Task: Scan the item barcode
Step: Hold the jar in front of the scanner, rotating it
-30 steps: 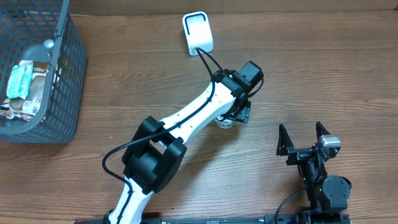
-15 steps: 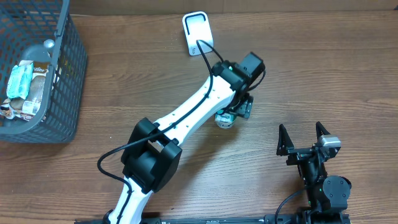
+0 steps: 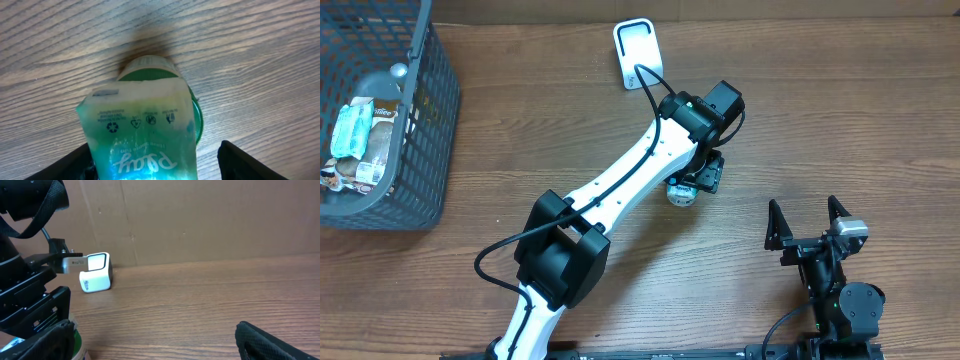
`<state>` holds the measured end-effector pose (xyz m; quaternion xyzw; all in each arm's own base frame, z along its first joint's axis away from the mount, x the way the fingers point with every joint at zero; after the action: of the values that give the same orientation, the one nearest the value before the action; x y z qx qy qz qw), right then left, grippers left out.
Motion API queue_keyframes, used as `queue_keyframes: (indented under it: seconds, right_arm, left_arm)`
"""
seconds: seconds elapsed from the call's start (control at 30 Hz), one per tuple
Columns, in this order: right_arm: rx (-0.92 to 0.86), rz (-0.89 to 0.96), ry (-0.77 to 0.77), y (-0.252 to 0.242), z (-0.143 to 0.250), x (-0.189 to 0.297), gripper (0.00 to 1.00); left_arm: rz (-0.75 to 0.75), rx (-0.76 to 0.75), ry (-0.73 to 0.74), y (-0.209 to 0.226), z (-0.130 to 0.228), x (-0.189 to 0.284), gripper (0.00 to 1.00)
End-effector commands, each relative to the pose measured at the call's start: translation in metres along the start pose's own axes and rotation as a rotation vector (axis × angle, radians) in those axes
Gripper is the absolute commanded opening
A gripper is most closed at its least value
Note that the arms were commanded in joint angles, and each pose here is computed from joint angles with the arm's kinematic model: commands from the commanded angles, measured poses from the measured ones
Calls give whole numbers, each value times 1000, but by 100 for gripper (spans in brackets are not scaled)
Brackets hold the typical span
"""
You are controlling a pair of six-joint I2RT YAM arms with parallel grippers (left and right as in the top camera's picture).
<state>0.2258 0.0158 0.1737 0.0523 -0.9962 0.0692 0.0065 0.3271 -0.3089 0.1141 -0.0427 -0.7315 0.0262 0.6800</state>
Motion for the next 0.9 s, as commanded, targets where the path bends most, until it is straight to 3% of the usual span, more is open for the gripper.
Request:
queue_keyframes:
  seconds: [0.0, 0.13, 0.37, 0.87]
  right_arm:
    - [1, -10, -5, 2, 2, 0, 100]
    - [1, -10, -5, 2, 2, 0, 100]
    - [1, -10, -5, 2, 2, 0, 100]
    - [1, -10, -5, 2, 2, 0, 100]
  left_arm:
    - [2, -12, 23, 4, 0, -3, 74]
    - [5, 8, 47, 12, -3, -1, 77]
    - [140, -32, 148, 12, -3, 8, 78]
    - [139, -43, 154, 15, -2, 8, 77]
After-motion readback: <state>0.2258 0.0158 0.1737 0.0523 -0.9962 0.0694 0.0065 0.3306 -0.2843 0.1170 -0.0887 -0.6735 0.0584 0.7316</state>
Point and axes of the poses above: each gripper's point midway between its finger pads, its own x axis back along the fingers, its own y axis along the line the jaws close on, z = x × y, the point moved 2 cm from there along x, back along the fingers, and after that the axes turned 15 degrees about x, right-handed, at the moved point
